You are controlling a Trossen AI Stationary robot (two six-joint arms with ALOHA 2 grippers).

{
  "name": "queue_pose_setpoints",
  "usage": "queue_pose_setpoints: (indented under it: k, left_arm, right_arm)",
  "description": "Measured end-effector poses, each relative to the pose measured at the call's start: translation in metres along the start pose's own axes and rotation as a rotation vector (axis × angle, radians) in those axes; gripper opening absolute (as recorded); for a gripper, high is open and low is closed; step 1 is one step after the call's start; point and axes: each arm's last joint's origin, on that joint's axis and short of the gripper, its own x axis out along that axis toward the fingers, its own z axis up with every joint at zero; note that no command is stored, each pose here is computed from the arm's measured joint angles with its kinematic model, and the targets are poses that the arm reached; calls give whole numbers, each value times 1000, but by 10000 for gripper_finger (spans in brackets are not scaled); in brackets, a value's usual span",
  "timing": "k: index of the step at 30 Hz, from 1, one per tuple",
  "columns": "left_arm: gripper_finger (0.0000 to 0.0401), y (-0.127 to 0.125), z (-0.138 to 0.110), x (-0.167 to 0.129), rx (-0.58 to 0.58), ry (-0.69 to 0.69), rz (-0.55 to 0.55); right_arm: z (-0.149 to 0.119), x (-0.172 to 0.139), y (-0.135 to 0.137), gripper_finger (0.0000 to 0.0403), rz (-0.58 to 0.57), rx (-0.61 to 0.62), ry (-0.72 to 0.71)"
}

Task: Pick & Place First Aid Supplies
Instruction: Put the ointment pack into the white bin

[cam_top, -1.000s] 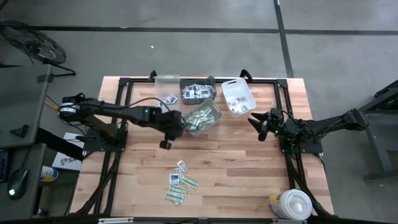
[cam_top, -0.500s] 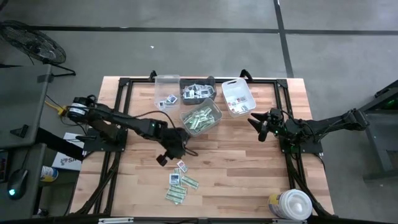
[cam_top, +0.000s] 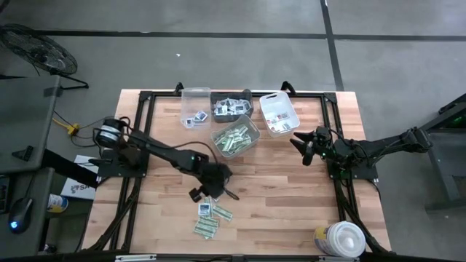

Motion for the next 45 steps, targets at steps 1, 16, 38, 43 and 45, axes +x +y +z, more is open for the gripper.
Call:
queue_pose_setpoints:
  k: [1,16,38,43,45]
  left_arm:
    - [102,-1,1,3,7,3,-2]
    - [217,-6,1,15,73,62,43]
    - [201,-14,1,39,73,139,94]
    - [201,-15,-4,51,26,155,61]
    - [201,-15,-5,54,-6,160,55]
  right_arm:
    - [0,0,0,211,5,0,2]
    - [0,0,1,211,17,1,9]
    - [0,0,1,211,18,1,10]
    - [0,0,0,211,17,-1,11]
    - [0,0,0,211,17,0,11]
